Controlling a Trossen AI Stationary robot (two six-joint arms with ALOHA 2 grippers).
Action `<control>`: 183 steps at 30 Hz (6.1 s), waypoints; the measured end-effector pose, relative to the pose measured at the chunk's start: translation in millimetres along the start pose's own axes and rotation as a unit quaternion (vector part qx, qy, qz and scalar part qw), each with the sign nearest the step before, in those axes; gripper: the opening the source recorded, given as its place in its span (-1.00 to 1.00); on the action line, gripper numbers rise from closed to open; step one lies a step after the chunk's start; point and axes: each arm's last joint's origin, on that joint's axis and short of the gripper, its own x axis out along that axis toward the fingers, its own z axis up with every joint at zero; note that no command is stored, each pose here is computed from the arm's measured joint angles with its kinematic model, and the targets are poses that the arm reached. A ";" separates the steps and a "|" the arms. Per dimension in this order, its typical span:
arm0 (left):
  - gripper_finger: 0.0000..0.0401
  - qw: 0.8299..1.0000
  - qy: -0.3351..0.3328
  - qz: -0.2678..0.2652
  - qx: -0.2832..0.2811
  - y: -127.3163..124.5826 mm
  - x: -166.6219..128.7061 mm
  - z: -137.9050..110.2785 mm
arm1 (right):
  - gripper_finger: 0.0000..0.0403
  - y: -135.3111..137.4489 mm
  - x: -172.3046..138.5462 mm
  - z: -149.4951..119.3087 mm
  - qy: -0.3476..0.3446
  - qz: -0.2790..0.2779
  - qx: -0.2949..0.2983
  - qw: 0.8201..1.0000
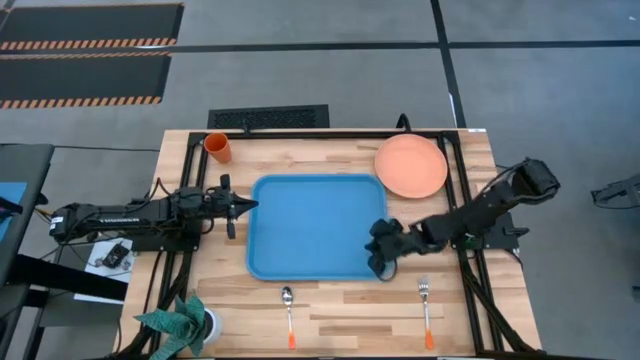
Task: Pick and place plate/cup/fork/spoon on tray
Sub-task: Prepare the blue serving tray, then put the orange fork on the blue serving tray
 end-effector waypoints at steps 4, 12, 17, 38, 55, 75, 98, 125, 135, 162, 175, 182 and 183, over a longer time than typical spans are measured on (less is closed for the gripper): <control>-1.00 1.000 0.000 0.000 0.003 0.0 0.0 0.0 | -0.99 13.6 -26.0 -26.1 0.001 0.004 0.067 0.998; -1.00 1.000 0.001 -0.001 0.003 0.0 0.0 -0.2 | -0.99 38.5 -64.3 -60.4 0.083 -0.072 0.178 0.978; -1.00 1.000 0.003 -0.005 0.003 -0.3 0.0 -0.6 | -0.98 61.8 -79.5 -75.0 0.135 -0.122 0.220 0.958; -1.00 1.000 0.002 -0.027 0.009 -1.6 -0.1 -0.6 | -0.33 76.5 -61.8 -121.8 0.272 -0.288 0.330 0.857; -1.00 1.000 0.001 -0.024 0.009 -1.4 0.0 -0.3 | -0.52 77.7 -51.7 -122.2 0.260 -0.285 0.334 0.860; -1.00 1.000 0.001 -0.024 0.009 -1.4 0.0 -0.3 | -0.32 76.3 -59.2 -113.1 0.245 -0.275 0.346 0.863; -1.00 1.000 0.005 -0.017 0.008 -1.0 0.0 -1.0 | -0.57 69.9 -44.6 -117.4 0.238 -0.262 0.362 0.862; -1.00 1.000 0.003 -0.017 0.003 -1.0 0.0 -0.6 | -0.91 79.9 -60.1 -29.2 0.229 -0.210 0.363 0.878; -1.00 1.000 0.001 -0.017 0.003 -1.0 0.0 -0.3 | -0.88 41.0 -44.2 84.9 0.152 -0.220 0.307 0.913; -1.00 1.000 0.008 -0.017 0.001 -1.0 -0.1 -1.7 | -0.89 -59.9 55.5 127.8 0.231 -0.318 0.318 0.863; -1.00 1.000 0.009 -0.017 0.001 -1.0 0.0 -1.7 | -0.90 -72.3 55.9 135.2 0.210 -0.331 0.328 0.859; -1.00 1.000 0.009 -0.017 0.000 -1.0 -0.1 -1.7 | -0.91 -71.8 56.6 135.5 0.209 -0.327 0.329 0.861; -1.00 1.000 0.009 -0.017 0.000 -1.0 -0.1 -1.7 | -0.91 -71.8 56.6 135.6 0.208 -0.327 0.329 0.861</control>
